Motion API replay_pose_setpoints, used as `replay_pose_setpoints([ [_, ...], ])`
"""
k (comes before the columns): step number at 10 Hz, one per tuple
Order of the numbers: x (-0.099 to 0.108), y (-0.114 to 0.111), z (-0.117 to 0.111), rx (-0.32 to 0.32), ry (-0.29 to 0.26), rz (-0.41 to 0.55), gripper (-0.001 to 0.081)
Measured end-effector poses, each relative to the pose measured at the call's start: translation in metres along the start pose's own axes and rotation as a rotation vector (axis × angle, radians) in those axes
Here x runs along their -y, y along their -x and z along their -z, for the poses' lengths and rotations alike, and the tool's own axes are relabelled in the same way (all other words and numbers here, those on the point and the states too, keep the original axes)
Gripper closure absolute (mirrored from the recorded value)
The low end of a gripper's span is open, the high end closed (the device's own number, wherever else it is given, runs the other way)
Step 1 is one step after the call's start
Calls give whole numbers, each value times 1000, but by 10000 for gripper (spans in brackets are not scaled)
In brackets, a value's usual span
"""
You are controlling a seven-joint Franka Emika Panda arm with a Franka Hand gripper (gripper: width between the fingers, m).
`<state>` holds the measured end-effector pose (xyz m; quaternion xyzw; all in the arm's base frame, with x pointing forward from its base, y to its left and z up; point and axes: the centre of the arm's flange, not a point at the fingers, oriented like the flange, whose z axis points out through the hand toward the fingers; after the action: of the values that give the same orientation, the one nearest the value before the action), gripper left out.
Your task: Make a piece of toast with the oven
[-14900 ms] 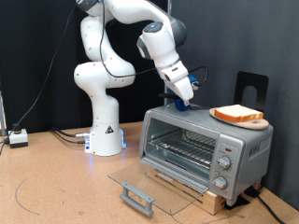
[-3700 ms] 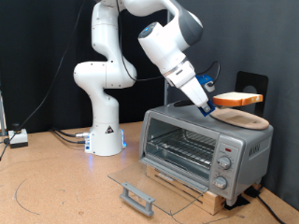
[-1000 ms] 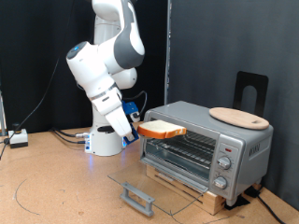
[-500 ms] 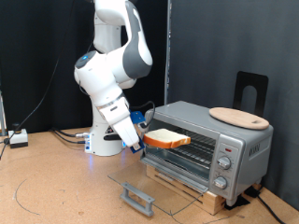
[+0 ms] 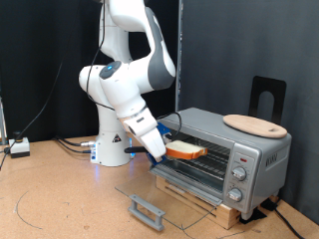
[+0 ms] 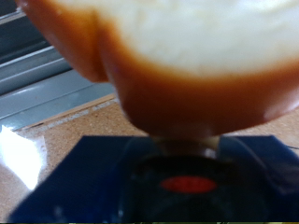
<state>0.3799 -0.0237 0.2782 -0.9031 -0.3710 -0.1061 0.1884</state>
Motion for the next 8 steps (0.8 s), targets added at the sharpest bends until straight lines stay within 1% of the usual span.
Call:
replay_pose_setpoints([
  [3,10,-1,-12,-1,66,21,409],
  [4,10,-3,-12,-2,92,23,409],
  [6,7,-9,-7,-29,130,15,409],
  [8,3,-20,2,-54,148,19,409],
])
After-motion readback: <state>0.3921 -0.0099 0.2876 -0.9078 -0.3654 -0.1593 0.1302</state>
